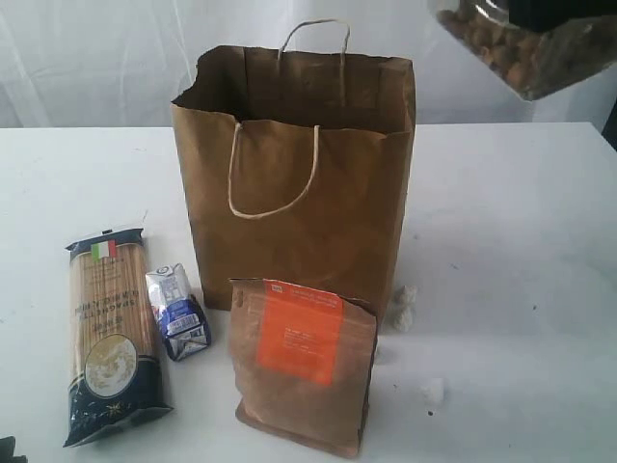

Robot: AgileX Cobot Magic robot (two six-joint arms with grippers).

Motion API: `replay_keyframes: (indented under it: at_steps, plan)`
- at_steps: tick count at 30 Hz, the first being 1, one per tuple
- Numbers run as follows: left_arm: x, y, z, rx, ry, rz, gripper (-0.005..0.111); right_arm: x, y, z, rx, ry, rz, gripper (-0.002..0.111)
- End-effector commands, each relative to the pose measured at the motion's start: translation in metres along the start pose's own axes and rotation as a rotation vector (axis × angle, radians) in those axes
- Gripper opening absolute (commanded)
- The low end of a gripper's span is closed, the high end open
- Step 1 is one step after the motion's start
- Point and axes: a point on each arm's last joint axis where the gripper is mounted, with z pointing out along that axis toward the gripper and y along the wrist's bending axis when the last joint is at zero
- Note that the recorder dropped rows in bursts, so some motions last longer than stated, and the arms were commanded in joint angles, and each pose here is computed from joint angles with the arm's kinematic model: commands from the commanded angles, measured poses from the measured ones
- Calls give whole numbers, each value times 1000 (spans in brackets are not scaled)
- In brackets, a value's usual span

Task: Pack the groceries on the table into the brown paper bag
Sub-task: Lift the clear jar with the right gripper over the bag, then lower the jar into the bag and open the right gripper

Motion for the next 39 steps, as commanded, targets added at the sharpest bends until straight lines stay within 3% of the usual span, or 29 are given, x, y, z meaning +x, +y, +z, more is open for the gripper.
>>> replay_keyframes:
  at_steps: [1,17,39]
  plan:
    - [1,-1,0,8,2,0,21,-26,8,7,-34,-92,-105,0]
    - [1,-1,0,8,2,0,21,-43,49,33,-193,-90,-343,0]
    - [1,-1,0,8,2,0,21,-54,41,18,-178,-87,-390,0]
